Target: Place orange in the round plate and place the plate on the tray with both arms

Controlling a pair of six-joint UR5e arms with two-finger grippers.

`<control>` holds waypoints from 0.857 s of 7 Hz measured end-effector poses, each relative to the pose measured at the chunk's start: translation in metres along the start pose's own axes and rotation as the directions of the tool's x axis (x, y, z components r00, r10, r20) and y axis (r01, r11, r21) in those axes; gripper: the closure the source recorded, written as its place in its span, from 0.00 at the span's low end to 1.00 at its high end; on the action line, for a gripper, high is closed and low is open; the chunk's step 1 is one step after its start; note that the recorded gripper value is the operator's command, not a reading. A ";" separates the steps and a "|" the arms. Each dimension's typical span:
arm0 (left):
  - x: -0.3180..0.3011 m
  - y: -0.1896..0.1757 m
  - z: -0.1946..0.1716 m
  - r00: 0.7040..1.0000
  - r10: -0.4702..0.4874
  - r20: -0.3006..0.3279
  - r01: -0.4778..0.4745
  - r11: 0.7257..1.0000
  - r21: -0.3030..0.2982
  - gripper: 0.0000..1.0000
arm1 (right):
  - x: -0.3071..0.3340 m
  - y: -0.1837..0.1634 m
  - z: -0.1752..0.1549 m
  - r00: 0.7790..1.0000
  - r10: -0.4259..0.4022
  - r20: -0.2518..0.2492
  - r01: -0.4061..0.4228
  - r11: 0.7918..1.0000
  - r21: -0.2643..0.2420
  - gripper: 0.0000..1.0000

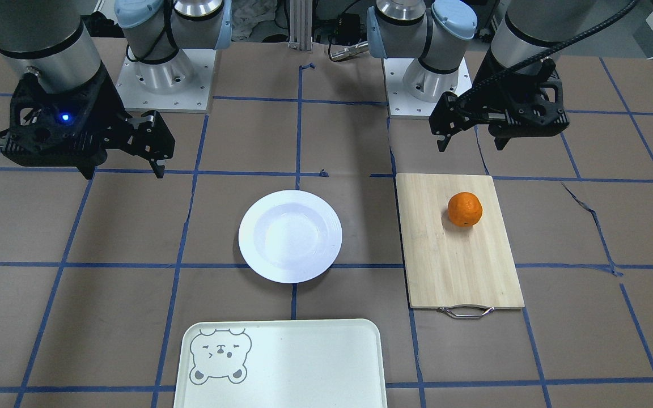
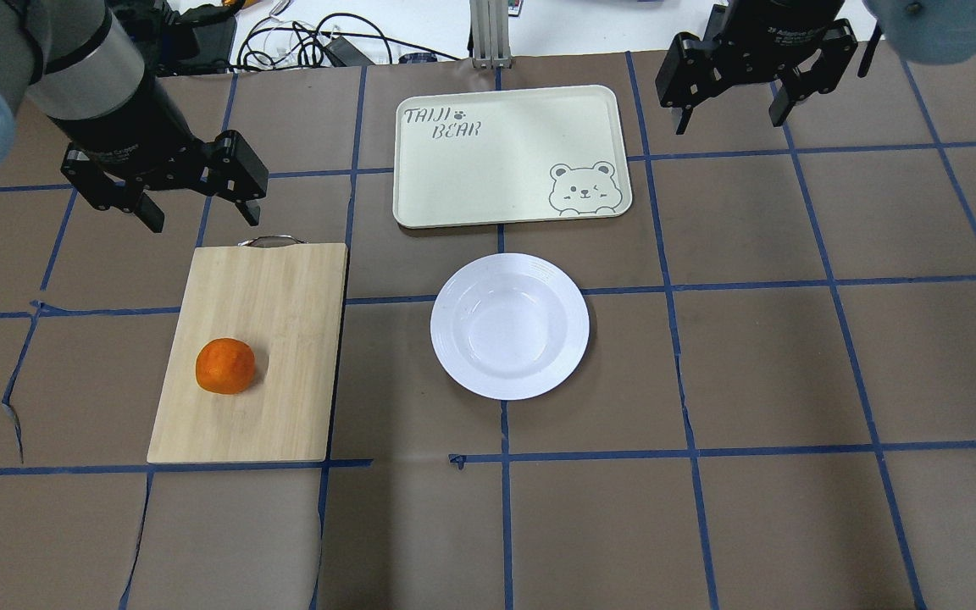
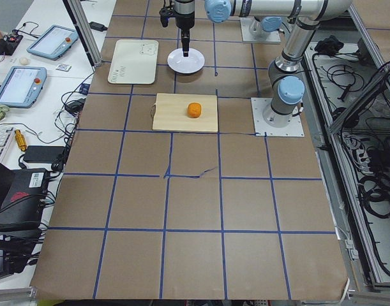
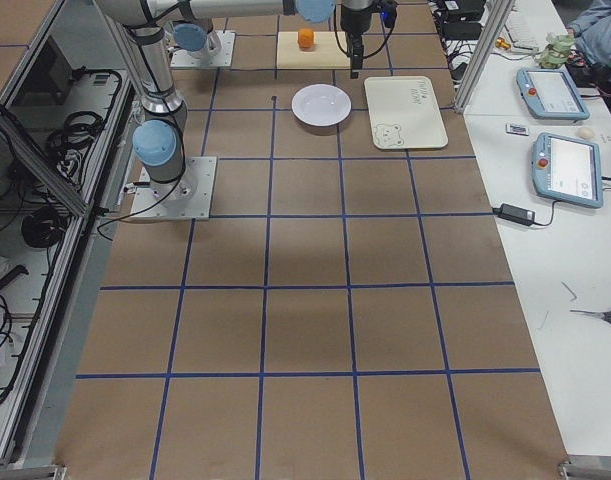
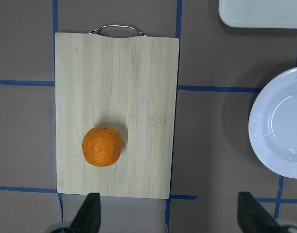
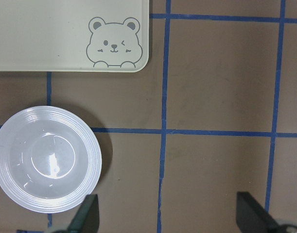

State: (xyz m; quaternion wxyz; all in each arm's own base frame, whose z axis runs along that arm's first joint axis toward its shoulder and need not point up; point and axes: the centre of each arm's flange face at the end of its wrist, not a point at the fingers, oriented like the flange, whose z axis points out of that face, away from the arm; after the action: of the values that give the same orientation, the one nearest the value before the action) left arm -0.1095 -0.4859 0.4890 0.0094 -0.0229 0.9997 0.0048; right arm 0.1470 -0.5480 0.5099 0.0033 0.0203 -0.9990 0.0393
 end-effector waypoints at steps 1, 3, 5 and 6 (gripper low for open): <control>0.000 0.000 0.000 1.000 0.001 0.000 -0.001 1.000 -0.001 0.00 | 0.001 -0.001 0.001 1.000 0.002 -0.001 -0.002 1.000 0.005 0.00; 0.000 0.000 0.000 1.000 0.002 0.001 -0.002 1.000 -0.001 0.00 | 0.005 -0.001 0.005 1.000 0.010 -0.001 -0.010 1.000 0.002 0.00; -0.001 -0.001 0.000 1.000 0.000 0.001 0.000 1.000 0.002 0.00 | 0.005 -0.001 0.006 1.000 0.011 0.000 -0.011 1.000 0.003 0.00; -0.001 -0.001 0.001 1.000 0.000 0.002 0.000 1.000 0.001 0.00 | 0.005 -0.001 0.007 1.000 0.011 0.000 -0.011 1.000 0.003 0.00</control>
State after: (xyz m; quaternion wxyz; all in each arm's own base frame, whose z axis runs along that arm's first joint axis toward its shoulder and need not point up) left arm -0.1082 -0.4865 0.4883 0.0102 -0.0230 0.9997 0.0043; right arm 0.1422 -0.5495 0.5034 0.0032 0.0148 -0.9991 0.0408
